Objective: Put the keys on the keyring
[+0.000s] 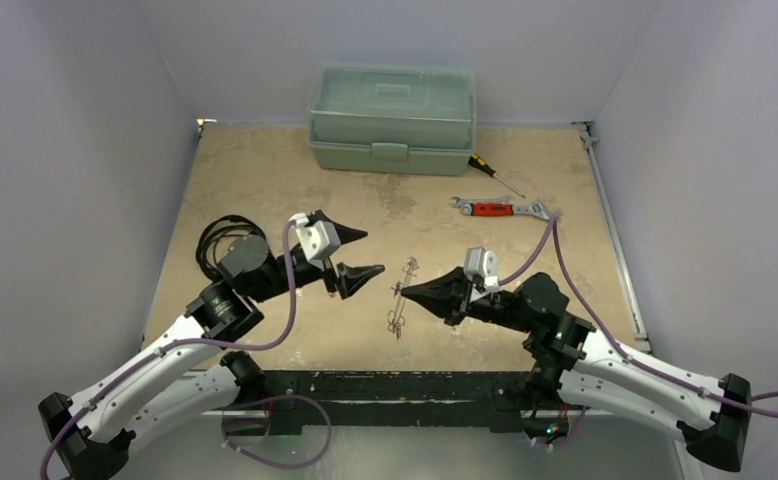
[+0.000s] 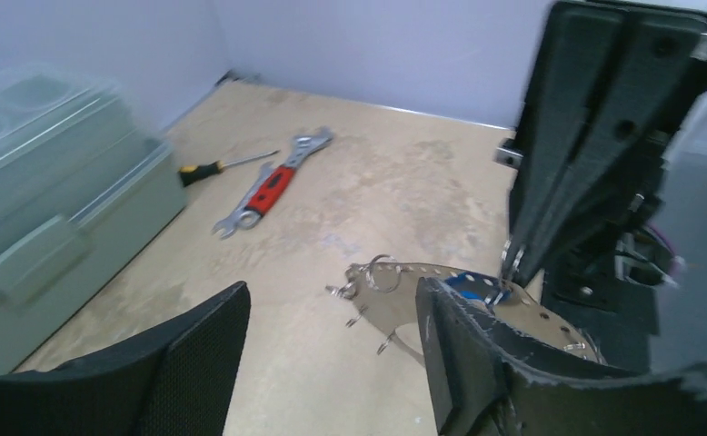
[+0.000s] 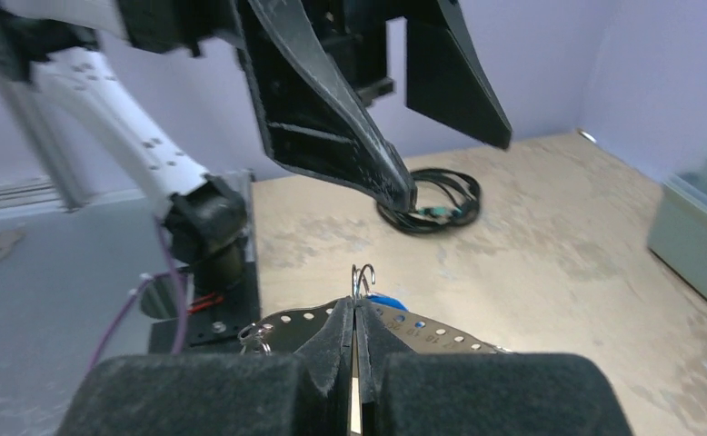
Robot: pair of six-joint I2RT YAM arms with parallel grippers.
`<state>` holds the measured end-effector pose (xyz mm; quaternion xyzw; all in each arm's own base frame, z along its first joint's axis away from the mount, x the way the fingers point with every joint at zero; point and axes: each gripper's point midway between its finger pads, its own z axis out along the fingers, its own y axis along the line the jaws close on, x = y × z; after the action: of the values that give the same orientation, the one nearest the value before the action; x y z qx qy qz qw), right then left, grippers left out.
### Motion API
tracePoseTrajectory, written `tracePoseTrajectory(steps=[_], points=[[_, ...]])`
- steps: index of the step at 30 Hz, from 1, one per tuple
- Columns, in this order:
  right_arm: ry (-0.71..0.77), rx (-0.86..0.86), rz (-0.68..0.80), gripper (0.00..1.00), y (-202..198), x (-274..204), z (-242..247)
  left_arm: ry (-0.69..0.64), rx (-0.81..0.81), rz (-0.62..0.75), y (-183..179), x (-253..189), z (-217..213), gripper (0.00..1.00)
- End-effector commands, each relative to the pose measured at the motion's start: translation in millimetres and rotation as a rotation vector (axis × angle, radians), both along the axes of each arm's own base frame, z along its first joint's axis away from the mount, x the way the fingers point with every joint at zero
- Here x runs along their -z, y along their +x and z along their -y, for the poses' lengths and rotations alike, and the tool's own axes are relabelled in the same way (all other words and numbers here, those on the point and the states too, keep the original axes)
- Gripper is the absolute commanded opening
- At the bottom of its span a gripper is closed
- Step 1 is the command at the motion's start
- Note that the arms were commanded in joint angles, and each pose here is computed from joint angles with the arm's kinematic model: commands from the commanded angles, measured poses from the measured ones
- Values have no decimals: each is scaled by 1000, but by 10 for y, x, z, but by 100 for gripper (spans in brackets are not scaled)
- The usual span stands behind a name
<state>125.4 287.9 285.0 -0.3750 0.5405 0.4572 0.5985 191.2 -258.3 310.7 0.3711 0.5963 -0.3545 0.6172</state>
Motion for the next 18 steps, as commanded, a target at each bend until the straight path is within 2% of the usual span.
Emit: tracePoseTrajectory(steps=[1,7,11,18], points=[[86,-205,102,0,-415,-358,23,-55,296,155,-498,-224,137,60],[84,-227,109,0,-443,-389,-1,-63,503,156,-821,-159,220,50],[93,-180,101,0,-349,-430,-6,-84,597,152,-985,-111,225,49],[116,-162,110,0,-320,-502,-1,-63,581,119,-919,-33,262,45]])
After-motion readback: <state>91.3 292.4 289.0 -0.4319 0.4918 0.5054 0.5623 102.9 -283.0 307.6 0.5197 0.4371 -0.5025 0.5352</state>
